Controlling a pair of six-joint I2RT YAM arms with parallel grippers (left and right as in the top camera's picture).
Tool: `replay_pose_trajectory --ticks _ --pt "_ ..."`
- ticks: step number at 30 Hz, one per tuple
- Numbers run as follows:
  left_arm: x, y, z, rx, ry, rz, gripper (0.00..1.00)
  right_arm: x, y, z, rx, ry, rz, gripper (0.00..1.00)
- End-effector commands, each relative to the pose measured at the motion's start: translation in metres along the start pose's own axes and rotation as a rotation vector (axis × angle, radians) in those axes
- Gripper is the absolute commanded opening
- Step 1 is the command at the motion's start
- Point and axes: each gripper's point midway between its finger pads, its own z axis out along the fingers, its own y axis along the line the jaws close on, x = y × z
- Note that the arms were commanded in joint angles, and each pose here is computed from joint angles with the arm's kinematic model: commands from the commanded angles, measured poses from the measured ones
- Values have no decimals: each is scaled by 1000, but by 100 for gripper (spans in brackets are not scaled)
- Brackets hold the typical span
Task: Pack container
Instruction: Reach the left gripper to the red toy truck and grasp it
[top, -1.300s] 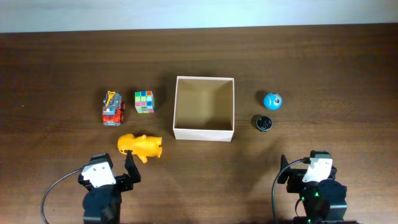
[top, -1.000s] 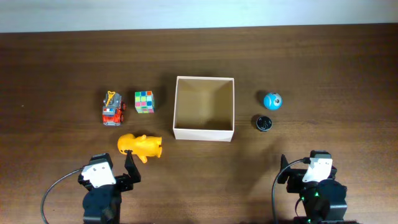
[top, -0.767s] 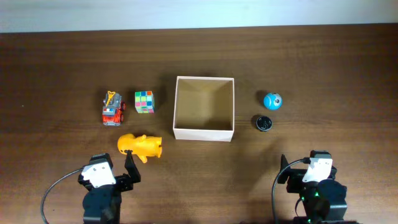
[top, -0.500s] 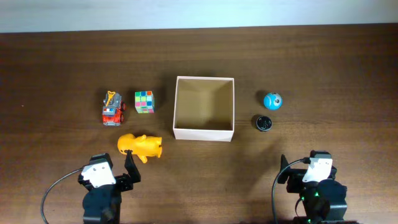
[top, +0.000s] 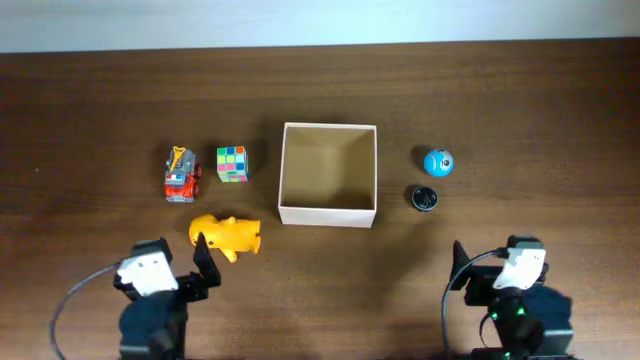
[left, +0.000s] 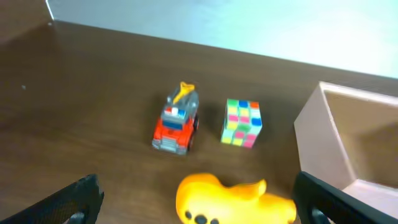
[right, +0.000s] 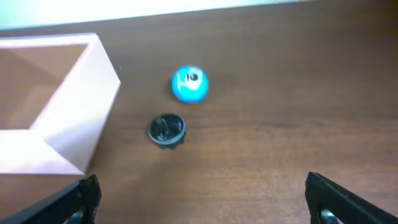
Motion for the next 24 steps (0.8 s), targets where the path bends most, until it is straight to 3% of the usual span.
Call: replay_pose_trajectory --ticks 1,9,14,18,24 --pt "-35 -3 -1 -23 0 18 99 -35 4 -8 -2 29 26 99" --pt "-81 -20 42 -67 213 91 99 -98 7 17 41 352 26 99" --pt "-82 -50 87 65 482 223 99 -125 11 51 46 567 32 99" --pt "-70 -59 129 86 677 234 99 -108 20 88 10 767 73 99" --pt "-39 -57 150 78 801 228 99 -81 19 107 29 873 122 99"
